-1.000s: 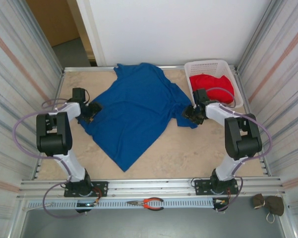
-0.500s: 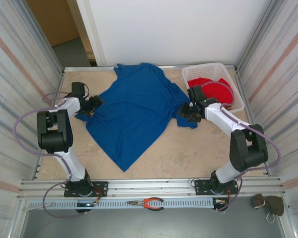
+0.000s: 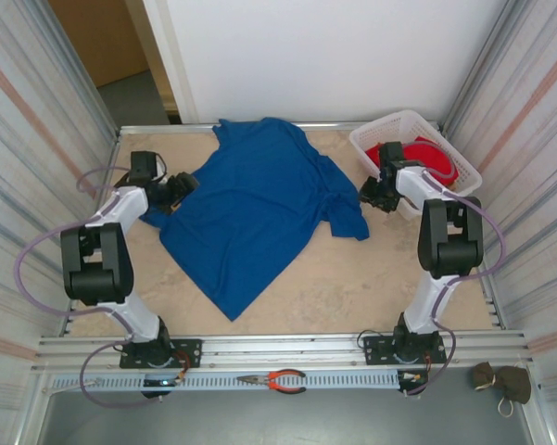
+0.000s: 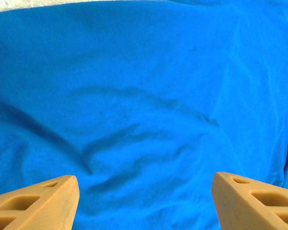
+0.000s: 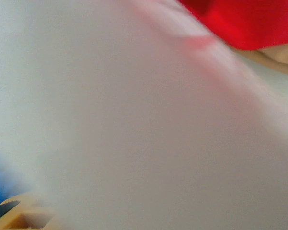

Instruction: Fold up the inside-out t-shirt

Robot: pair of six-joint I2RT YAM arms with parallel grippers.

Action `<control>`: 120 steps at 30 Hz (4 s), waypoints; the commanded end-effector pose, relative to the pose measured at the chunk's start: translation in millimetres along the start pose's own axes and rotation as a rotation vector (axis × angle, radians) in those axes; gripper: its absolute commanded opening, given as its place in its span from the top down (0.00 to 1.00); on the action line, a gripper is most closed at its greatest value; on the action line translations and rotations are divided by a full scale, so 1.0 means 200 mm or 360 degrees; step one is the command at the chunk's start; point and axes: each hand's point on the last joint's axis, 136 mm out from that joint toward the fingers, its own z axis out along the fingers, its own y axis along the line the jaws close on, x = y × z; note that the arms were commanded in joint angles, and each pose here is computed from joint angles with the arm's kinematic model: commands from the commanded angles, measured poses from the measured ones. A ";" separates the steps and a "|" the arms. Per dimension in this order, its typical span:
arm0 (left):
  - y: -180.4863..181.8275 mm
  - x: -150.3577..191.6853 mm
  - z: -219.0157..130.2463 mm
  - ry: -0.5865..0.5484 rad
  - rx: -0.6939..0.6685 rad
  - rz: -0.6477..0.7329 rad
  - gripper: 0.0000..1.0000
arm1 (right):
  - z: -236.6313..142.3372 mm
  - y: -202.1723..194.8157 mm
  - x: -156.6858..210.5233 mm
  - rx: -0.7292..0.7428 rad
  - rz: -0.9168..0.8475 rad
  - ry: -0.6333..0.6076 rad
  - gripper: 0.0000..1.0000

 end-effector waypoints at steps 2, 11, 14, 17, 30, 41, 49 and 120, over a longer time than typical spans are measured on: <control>-0.06 0.03 -0.12 -0.0031 0.0064 0.0011 0.26 | -0.25 0.25 0.07 -0.0169 -0.0251 -0.0060 0.51; 0.03 0.04 -0.10 -0.0014 -0.0012 -0.0029 0.25 | -0.16 0.33 0.31 -0.0175 -0.0228 -0.0030 0.50; 0.08 0.05 -0.04 0.0029 -0.0067 -0.0042 0.25 | -0.04 0.30 0.33 -0.0119 -0.0205 0.0040 0.52; 0.14 0.07 0.02 0.0073 -0.0118 -0.0054 0.26 | 0.05 0.25 0.36 -0.0057 -0.0179 0.0095 0.53; 0.32 0.06 0.27 0.0229 -0.0320 -0.0059 0.26 | 0.08 -0.14 0.71 0.0052 0.0173 0.0324 0.54; 0.27 -0.19 0.51 0.0291 -0.0366 0.0014 0.25 | -0.07 -0.21 1.03 0.0007 0.0315 0.0342 0.54; 0.08 -0.46 0.57 0.0195 -0.0228 0.0120 0.25 | -0.15 -0.19 1.19 -0.0048 0.0338 0.0287 0.53; 0.62 0.72 -0.33 0.0056 -0.0473 -0.0249 1.00 | -0.43 -0.32 0.97 -0.0161 0.0245 0.0109 1.00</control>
